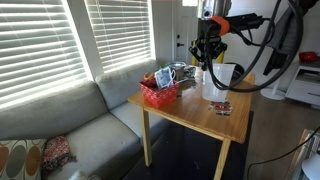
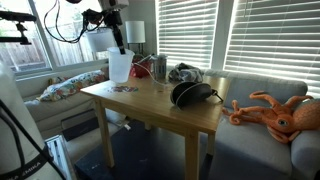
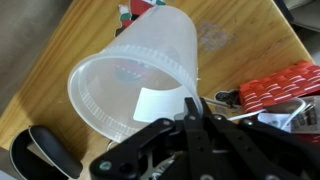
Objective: Pick up the clear container and pour its contents onto the striped blue and white towel, put the clear container on the left side of the table
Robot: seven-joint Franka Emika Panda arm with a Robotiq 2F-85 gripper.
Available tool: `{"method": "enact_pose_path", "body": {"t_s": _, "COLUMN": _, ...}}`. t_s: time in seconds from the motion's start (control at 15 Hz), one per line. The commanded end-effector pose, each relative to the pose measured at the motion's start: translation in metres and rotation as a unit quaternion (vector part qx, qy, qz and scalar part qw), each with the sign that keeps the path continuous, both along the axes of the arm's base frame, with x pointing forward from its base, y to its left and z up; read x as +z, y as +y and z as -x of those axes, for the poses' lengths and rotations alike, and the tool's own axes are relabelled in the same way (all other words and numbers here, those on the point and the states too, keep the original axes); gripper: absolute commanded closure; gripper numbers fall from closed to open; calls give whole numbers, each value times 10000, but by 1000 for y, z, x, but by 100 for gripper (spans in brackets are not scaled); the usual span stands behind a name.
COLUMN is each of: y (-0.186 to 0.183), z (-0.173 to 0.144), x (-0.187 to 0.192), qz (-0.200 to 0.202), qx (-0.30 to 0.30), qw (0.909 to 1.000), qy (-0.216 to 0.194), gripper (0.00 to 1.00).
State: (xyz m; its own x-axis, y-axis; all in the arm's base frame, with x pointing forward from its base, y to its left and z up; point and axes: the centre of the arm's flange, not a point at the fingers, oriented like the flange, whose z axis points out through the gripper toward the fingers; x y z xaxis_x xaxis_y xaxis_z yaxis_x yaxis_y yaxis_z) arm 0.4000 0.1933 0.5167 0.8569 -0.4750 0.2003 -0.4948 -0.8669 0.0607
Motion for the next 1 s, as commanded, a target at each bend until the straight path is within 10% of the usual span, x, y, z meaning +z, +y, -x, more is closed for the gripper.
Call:
{"method": "enact_pose_path", "body": {"t_s": 0.0, "y": 34, "z": -5, "x": -6, "qz": 198, "qx": 329, "qw": 9986, "qy": -351, "gripper": 99}}
{"method": "enact_pose_path", "body": {"t_s": 0.4, "y": 77, "z": -8, "x": -32, "qz": 571, "qx": 1117, "qw": 9910, "qy": -457, "gripper": 99}}
{"method": "enact_pose_path", "body": {"t_s": 0.53, "y": 86, "z": -7, "x": -37, "qz": 721, "qx": 1349, "qw": 9872, "qy": -446, "gripper": 69}}
{"method": "enact_pose_path", "body": {"t_s": 0.93, "y": 96, "z": 16, "x": 2, "qz": 686, "qx": 1797, "qw": 9803, "qy": -443, "gripper": 38}}
